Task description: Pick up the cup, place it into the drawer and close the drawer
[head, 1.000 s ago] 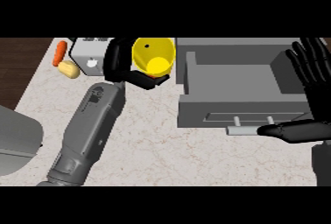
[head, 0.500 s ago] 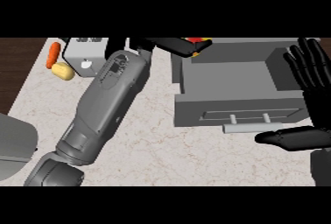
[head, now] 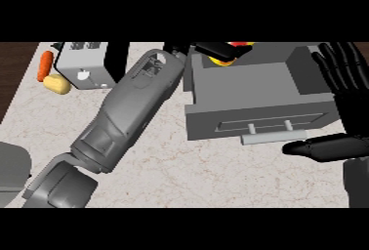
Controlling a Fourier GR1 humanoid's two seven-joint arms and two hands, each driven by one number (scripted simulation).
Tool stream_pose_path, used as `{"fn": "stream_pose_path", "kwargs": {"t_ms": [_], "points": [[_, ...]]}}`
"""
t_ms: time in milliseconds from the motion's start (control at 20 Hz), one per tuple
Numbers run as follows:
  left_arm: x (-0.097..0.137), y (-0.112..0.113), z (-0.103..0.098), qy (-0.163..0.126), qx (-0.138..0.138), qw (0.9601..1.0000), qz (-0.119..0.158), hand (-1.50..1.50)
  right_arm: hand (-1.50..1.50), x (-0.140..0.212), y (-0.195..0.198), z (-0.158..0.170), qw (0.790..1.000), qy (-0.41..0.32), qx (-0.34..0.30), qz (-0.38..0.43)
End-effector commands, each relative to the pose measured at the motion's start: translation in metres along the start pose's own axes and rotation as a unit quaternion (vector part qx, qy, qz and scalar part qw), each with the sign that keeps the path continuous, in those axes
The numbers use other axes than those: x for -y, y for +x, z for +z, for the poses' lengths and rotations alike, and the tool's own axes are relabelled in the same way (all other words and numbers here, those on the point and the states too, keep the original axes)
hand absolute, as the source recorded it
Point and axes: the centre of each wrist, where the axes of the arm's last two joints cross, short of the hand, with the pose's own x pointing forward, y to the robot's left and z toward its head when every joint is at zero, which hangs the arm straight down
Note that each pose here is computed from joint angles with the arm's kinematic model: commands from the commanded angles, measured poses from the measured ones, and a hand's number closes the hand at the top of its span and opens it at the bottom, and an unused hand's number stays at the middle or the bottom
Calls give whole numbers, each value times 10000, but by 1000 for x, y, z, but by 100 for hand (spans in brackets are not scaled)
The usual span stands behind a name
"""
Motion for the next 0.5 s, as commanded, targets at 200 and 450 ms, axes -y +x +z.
{"fn": "stream_pose_path", "kwargs": {"t_ms": [200, 450], "points": [[3, -27, 9, -677, -729, 9936, -540, 150, -150, -10, -1, -11, 9995, 217, 198, -86], [1, -51, 23, -795, -694, 9927, -591, -150, -150, -16, 6, -25, 9978, 561, 325, -164]]}}
